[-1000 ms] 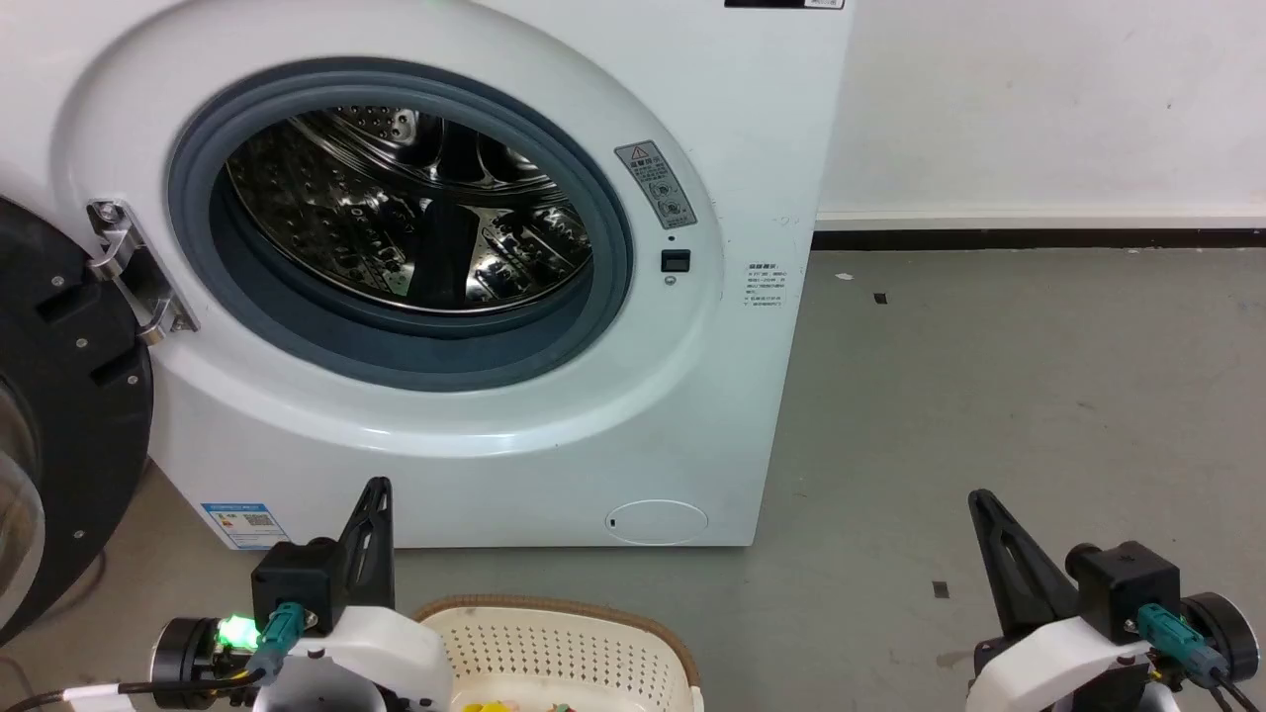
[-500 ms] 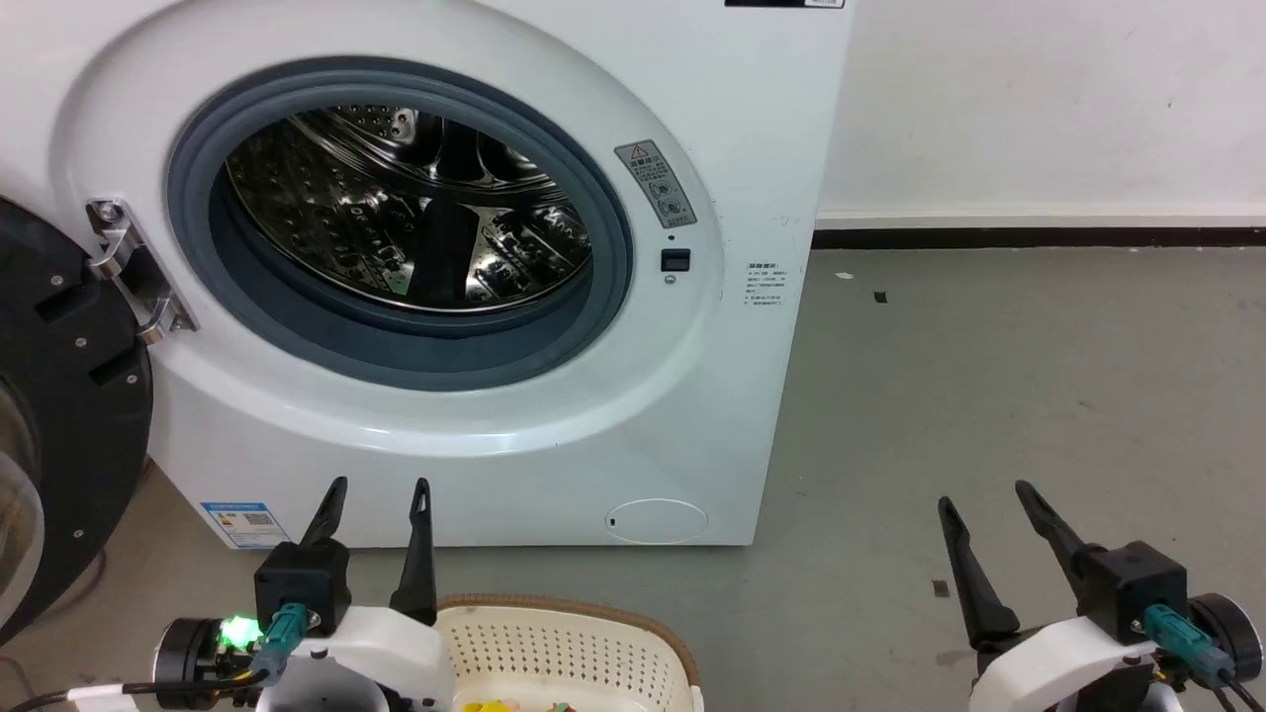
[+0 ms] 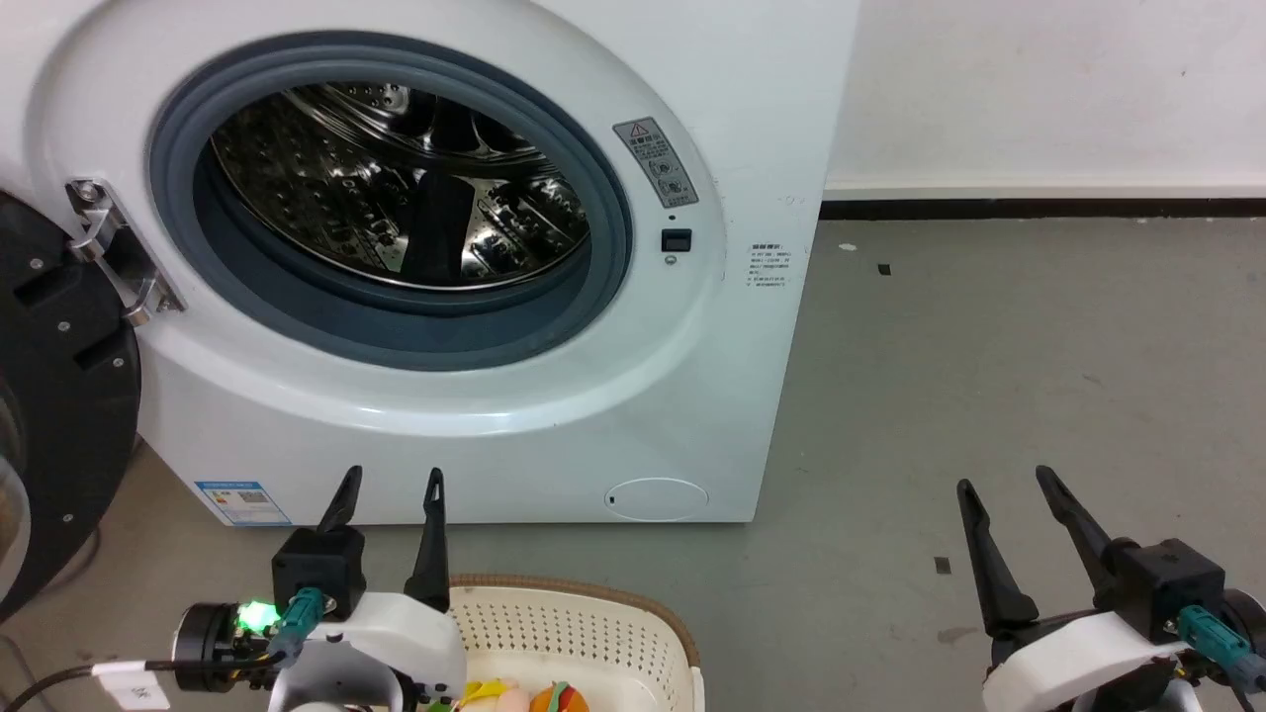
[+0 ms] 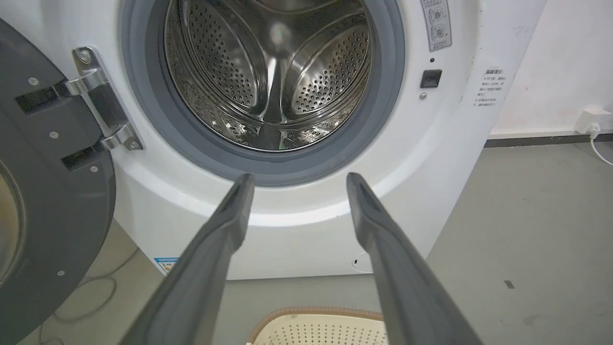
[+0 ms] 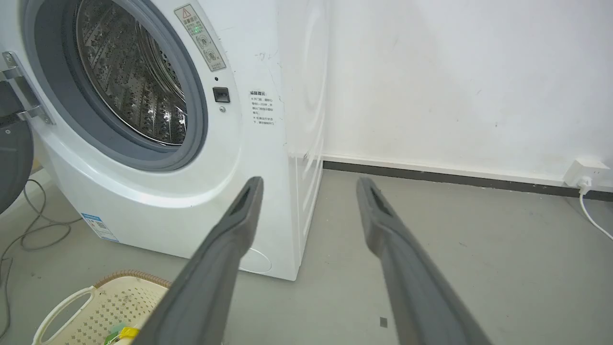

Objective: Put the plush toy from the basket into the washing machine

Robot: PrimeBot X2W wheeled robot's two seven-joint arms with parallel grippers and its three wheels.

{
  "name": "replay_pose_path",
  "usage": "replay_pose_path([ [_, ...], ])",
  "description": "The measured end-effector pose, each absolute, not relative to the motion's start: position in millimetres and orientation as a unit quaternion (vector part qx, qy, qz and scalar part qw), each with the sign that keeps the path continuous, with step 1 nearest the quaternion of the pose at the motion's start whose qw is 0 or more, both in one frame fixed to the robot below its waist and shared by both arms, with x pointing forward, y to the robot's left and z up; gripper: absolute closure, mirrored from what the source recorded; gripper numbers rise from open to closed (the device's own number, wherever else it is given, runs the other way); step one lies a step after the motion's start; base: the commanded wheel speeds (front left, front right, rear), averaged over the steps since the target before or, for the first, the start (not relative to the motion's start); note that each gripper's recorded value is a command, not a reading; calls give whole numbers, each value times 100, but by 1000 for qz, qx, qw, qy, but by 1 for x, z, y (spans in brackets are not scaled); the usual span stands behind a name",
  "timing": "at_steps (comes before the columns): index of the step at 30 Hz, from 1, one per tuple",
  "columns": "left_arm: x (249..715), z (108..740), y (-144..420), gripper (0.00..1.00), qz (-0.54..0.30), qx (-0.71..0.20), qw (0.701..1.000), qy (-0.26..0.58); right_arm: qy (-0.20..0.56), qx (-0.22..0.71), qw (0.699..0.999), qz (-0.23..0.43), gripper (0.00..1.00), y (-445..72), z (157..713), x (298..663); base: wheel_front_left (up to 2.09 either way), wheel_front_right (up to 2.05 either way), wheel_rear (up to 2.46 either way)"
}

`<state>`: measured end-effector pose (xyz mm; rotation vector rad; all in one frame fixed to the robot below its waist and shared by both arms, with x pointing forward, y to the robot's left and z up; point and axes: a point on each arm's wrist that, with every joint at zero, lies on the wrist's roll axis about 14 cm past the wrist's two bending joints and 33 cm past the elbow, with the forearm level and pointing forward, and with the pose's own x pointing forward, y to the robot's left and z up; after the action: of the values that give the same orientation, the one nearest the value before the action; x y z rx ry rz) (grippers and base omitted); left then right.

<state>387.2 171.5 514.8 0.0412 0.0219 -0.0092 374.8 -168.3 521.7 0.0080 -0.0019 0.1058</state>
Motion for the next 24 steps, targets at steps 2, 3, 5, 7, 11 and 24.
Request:
replay_pose_path([
  [2,390,506,169,0,-9,20,999,24,-1,8,999,52,0,-169,521,376,0,0,0],
  [3,392,501,168,0,-11,20,999,31,0,9,999,51,0,-170,520,377,0,0,0],
  [5,395,491,164,0,-20,20,999,46,-1,11,999,49,0,-171,519,378,0,0,0],
  [7,399,483,160,0,-29,20,998,59,-4,13,999,48,0,-171,520,382,0,0,0],
  [11,405,465,155,0,-38,16,996,85,-11,17,999,46,0,-173,522,388,0,0,0],
  [24,415,403,145,0,-58,5,982,179,-16,25,999,40,0,-177,518,407,0,0,0],
])
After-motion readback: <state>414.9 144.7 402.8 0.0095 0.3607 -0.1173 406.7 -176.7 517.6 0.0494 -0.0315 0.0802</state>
